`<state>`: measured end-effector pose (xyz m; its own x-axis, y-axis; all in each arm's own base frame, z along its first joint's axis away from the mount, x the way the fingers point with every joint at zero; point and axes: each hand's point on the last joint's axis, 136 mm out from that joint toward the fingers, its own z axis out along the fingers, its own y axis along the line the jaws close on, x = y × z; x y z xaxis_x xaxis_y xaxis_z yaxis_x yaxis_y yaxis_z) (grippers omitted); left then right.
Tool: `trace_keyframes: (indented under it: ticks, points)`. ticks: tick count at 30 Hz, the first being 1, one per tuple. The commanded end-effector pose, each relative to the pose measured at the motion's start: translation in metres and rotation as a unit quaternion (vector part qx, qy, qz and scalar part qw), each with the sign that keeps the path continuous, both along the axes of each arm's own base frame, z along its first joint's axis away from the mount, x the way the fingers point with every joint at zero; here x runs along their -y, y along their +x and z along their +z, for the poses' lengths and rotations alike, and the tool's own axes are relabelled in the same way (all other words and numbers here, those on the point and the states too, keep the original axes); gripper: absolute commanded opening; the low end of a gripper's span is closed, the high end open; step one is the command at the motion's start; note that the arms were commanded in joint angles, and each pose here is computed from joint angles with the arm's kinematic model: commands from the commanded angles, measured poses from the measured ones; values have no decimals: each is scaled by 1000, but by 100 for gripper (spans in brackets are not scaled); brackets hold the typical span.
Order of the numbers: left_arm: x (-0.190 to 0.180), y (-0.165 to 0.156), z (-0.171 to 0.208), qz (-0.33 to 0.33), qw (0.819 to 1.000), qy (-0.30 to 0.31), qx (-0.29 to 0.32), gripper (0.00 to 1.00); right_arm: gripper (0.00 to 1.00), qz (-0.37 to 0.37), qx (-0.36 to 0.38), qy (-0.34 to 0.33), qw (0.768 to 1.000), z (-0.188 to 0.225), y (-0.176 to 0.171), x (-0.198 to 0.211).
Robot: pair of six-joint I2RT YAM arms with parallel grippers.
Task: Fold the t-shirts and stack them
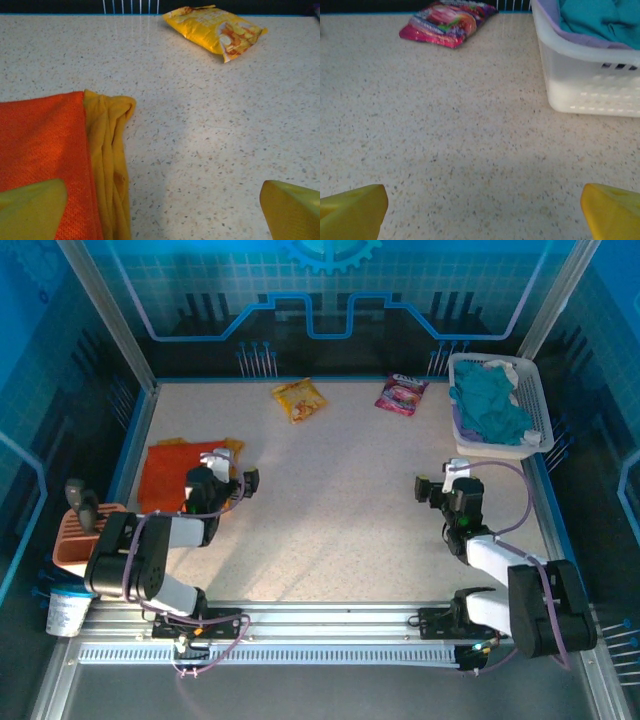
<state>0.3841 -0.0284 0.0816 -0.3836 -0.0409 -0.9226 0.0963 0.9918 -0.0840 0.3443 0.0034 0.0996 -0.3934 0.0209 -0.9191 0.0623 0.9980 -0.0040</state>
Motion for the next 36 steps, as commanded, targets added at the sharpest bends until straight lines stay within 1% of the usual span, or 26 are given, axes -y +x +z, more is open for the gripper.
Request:
trace_keyframes:
  ticks: [1,3,4,6,8,10,11,12,13,14,15,18,20,24,36]
  points:
    - [-11,6,16,22,999,4,44,99,100,-3,87,4,996,33,19,8]
    - [-22,11,15,51,998,1,38,99,100,8,82,2,997,32,24,6]
    - [-29,14,13,73,997,-2,25,99,100,12,80,-2,997,31,26,4]
    - [-32,14,14,80,996,-3,29,99,100,16,89,-10,996,27,29,2]
    - [-32,14,14,79,996,-2,29,99,100,19,91,-10,996,20,30,1]
    - [-31,14,14,77,997,-3,29,99,100,23,84,-10,996,7,40,-1]
    - [-30,14,14,75,997,-2,28,99,100,26,78,-25,996,5,47,-4]
    - [-30,14,14,74,997,-2,27,99,100,34,36,-35,998,-1,51,-12]
    - [-30,14,15,74,997,-2,29,99,100,39,19,-41,998,-3,54,-15]
    - [-30,14,14,74,997,-3,28,99,100,40,42,-42,997,1,51,-15]
    - [-30,14,14,74,997,-3,28,99,100,21,54,-46,997,2,51,-9]
    - [-30,14,14,74,997,-2,27,99,100,5,45,-52,998,2,53,-6]
    - [-30,14,14,74,997,-2,28,99,100,7,46,-52,998,2,52,-7]
    - [-30,14,14,74,997,-2,28,99,100,34,42,-51,997,1,53,-15]
    - [-30,14,14,75,997,-2,27,99,100,40,40,-42,997,0,54,-15]
